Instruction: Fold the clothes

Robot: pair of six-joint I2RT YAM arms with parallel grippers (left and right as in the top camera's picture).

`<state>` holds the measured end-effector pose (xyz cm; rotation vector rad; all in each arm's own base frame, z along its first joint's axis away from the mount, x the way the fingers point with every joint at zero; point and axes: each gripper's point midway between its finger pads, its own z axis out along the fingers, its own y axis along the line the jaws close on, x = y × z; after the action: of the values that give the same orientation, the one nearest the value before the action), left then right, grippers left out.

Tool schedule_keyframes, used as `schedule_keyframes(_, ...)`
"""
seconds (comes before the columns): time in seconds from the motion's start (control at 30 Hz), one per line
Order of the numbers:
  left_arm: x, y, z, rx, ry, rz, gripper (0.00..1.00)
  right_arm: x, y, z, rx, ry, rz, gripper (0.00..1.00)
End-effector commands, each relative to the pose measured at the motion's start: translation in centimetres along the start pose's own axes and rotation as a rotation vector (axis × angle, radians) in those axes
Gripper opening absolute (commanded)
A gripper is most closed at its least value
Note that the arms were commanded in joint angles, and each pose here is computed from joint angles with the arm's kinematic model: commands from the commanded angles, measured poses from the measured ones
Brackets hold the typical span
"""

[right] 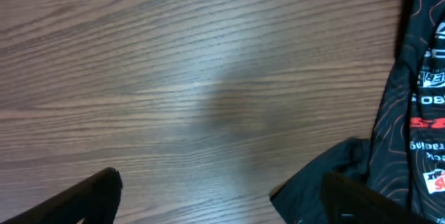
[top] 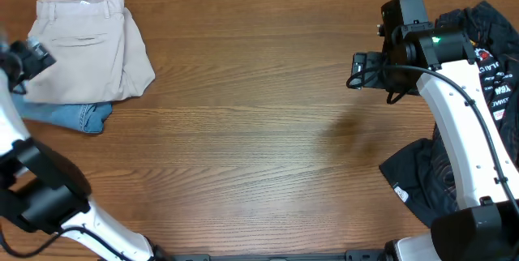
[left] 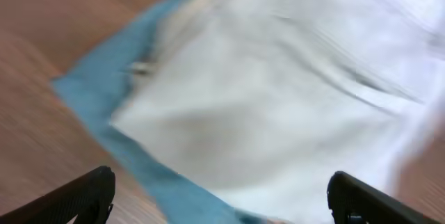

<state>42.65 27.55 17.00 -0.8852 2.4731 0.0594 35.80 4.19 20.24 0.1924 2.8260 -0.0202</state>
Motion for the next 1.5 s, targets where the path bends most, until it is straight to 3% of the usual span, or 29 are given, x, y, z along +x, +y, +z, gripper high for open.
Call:
schedule_keyframes(0.0,0.6,-7.1,-4.7,0.129,-0.027,0.086,1.00,-1.0,1.1,-0.5,-0.061,-0.038,0.002,1.00)
schedule_keyframes(0.23,7.1,-16.1,-6.0,0.212,0.115,0.332,1.00,-3.1,4.8,0.5,-0.237,-0.084,-0.104,1.00)
schedule_keyframes(0.37,11.2,-19.9,-6.9,0.240,0.201,0.438,1.00,-4.4,5.5,2.5,-0.250,-0.094,-0.117,1.00)
schedule_keyframes(0.6,17.4,-20.8,-8.7,0.224,0.399,0.533,1.00,-4.4,5.6,3.6,-0.246,-0.076,-0.108,1.00)
schedule_keyframes(0.73,18.5,-20.2,-10.2,0.220,0.437,0.568,1.00,-4.0,5.1,1.8,-0.239,-0.088,-0.053,1.00)
schedule_keyframes(1.07,17.7,-19.2,-20.9,0.295,0.112,0.627,1.00,-1.9,2.8,-5.4,-0.224,-0.252,0.001,1.00)
schedule_keyframes(1.27,20.6,-17.3,-24.2,0.388,-0.113,0.669,1.00,1.5,1.4,-8.0,-0.262,-0.417,0.005,1.00)
schedule_keyframes(1.47,24.0,-14.1,-26.1,0.467,-0.369,0.673,1.00,5.4,-2.2,-8.6,-0.183,-0.634,0.053,1.00)
